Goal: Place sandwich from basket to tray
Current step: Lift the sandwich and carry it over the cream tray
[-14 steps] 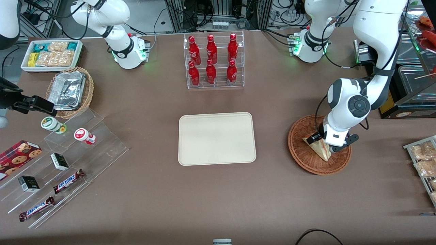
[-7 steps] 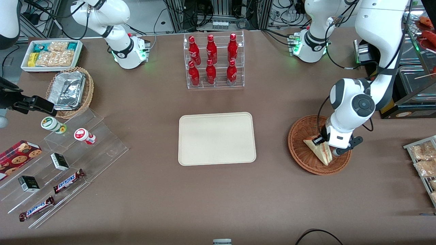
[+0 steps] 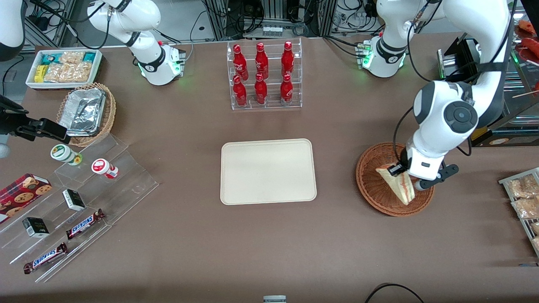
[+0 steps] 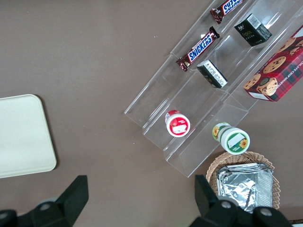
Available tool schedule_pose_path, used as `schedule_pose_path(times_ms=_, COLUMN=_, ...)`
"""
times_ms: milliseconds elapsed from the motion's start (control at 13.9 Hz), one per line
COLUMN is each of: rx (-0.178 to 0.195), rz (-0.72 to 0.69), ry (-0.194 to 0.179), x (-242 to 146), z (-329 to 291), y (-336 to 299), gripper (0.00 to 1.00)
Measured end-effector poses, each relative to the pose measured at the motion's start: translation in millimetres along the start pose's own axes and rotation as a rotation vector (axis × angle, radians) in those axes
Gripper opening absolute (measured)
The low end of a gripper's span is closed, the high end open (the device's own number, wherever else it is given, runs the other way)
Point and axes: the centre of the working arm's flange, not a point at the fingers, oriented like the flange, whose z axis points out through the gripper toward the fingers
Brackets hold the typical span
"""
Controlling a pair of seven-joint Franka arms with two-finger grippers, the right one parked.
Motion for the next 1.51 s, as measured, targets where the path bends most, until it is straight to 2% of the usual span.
schedule_pose_path(times_ms=216, rx=-0.030, rz=0.093, ry=0.018, x=-44, z=-20, y=76, gripper=0.16)
schedule_pose_path(times_ms=360, rx=-0.030, rz=0.182, ry=0.019, x=-83, z=-14, y=124, gripper=0.16)
schedule_pose_path(times_ms=791, rx=-0.022, rz=0.362, ry=-0.012, x=-165, z=29, y=218, gripper=0.16)
schedule_pose_path(times_ms=1007, rx=-0.021, rz=0.400, ry=-0.029, x=-181, z=61, y=250, gripper=0.16)
schedule_pose_path(times_ms=1295, rx=-0.054, rz=0.452, ry=-0.029, x=-216, z=92, y=284, gripper=0.16)
schedule_pose_path(times_ms=1511, rx=-0.063, rz=0.460, ry=-0.029, x=-223, z=103, y=294, gripper=0.16)
